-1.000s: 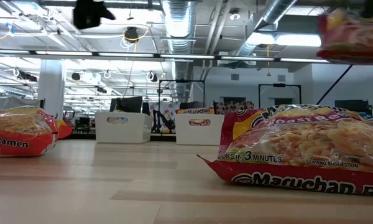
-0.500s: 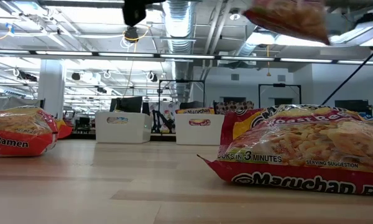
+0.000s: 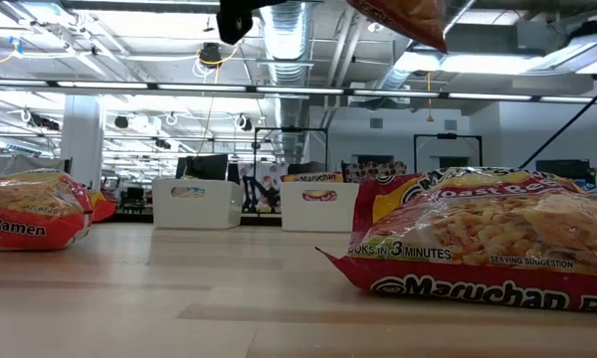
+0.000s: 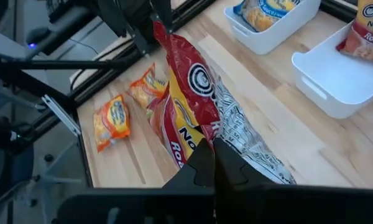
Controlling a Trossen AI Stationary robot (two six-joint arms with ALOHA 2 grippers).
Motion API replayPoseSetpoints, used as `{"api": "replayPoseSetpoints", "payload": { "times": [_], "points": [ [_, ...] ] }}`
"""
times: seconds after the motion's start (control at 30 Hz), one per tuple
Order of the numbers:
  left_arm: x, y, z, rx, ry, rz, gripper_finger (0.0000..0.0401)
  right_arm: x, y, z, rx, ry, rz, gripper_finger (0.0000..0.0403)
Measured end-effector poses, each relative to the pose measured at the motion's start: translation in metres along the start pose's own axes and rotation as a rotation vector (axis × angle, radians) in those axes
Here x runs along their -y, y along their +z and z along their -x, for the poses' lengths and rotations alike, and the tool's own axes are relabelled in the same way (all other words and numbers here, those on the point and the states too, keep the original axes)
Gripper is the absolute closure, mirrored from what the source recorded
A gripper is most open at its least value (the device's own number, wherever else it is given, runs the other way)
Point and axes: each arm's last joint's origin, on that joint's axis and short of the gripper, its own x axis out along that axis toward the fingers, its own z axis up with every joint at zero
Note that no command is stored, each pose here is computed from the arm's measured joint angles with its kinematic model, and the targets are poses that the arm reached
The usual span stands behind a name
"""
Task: Sort Maruchan noodles
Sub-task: Put the red noodle pack into the middle white bin
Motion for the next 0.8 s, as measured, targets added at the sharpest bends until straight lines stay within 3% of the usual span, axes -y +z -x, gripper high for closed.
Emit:
{"api": "replayPoseSetpoints", "payload": {
  "times": [0.37,0.57,0.8],
  "points": [
    [-0.001,0.015,0.000,0.160,0.009,-0.033,0.0202,0.003,0.014,-0.013,0.029,0.042,-0.027,0.0398],
    [-0.015,0.022,0.002,0.187,0.036,-0.019,0.0202,0.005,0.018,-0.022,0.026,0.043,-0.020,0.0398],
    [-0.028,0.046,-0.008,0.170,-0.059,-0.014,0.0202,0.010,0.027,-0.026,0.057,0.071,-0.005,0.0398]
  ]
}}
